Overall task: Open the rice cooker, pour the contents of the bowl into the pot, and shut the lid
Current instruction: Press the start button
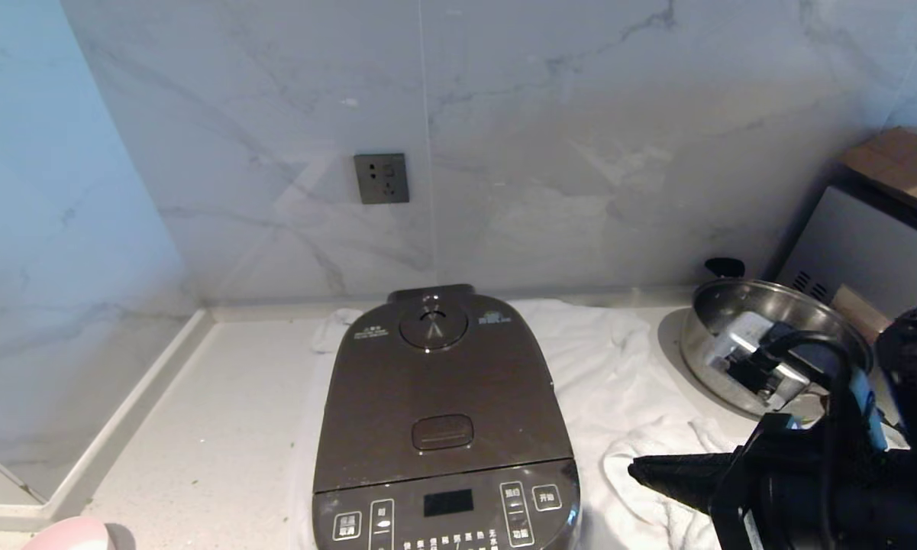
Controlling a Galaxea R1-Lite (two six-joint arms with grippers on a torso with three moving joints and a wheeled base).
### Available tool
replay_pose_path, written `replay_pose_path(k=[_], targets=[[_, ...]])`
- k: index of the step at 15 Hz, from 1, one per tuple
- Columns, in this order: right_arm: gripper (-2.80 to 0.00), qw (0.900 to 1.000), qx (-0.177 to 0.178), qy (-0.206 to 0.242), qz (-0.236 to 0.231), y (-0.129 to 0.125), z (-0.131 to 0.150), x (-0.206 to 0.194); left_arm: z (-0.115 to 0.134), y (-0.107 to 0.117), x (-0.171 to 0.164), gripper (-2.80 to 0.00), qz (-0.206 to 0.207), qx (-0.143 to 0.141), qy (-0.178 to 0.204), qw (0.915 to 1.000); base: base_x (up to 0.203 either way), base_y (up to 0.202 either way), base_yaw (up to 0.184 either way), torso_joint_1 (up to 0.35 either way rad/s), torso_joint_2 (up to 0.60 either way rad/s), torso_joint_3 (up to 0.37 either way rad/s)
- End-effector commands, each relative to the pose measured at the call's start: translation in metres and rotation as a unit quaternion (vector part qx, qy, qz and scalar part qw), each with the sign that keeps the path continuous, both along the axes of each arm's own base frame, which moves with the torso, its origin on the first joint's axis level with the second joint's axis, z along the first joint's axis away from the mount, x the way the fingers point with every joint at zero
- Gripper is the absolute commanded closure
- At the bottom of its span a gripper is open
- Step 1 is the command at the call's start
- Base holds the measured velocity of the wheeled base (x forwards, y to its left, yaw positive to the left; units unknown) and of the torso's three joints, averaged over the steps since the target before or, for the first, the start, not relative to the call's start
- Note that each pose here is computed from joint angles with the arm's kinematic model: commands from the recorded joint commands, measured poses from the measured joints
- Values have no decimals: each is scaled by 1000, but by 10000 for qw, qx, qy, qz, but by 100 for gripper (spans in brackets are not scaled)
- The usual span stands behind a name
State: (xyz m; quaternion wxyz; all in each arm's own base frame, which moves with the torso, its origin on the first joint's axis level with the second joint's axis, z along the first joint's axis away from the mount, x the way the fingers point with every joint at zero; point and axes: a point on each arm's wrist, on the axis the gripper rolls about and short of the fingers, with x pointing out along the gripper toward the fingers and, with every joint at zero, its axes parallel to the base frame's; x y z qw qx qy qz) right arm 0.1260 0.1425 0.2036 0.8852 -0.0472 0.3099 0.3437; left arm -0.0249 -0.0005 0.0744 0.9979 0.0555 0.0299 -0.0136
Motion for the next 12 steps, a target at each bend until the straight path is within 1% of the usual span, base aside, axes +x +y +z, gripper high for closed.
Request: replay_pose_path(k=[1,2,4,5,6,8,12], targets=[[0,9984,204,-323,426,6,23,-13,0,0,0,0,4,1,8,10000,0,0,0,0,0,0],[0,9982,154,-288,512,12,22,-11,0,0,0,0,9,9,35,10000,0,0,0,0,0,0],[0,9967,218,-133,766,21,21,-6,1,0,3,0,-4,14,184,9998,0,0,0,0,0,0],[0,9960,230,-51,859,25,20,-3,1,0,3,0,-5,15,192,9998,0,0,0,0,0,0],[0,9959,151,30,891,30,16,0,1,0,3,0,-4,15,178,9998,0,0,0,0,0,0],[0,9958,13,151,901,42,4,9,1,0,2,0,-5,15,161,9999,0,0,0,0,0,0],[0,9969,-29,183,762,50,-18,21,0,0,1,0,-25,15,94,10000,0,0,0,0,0,0]])
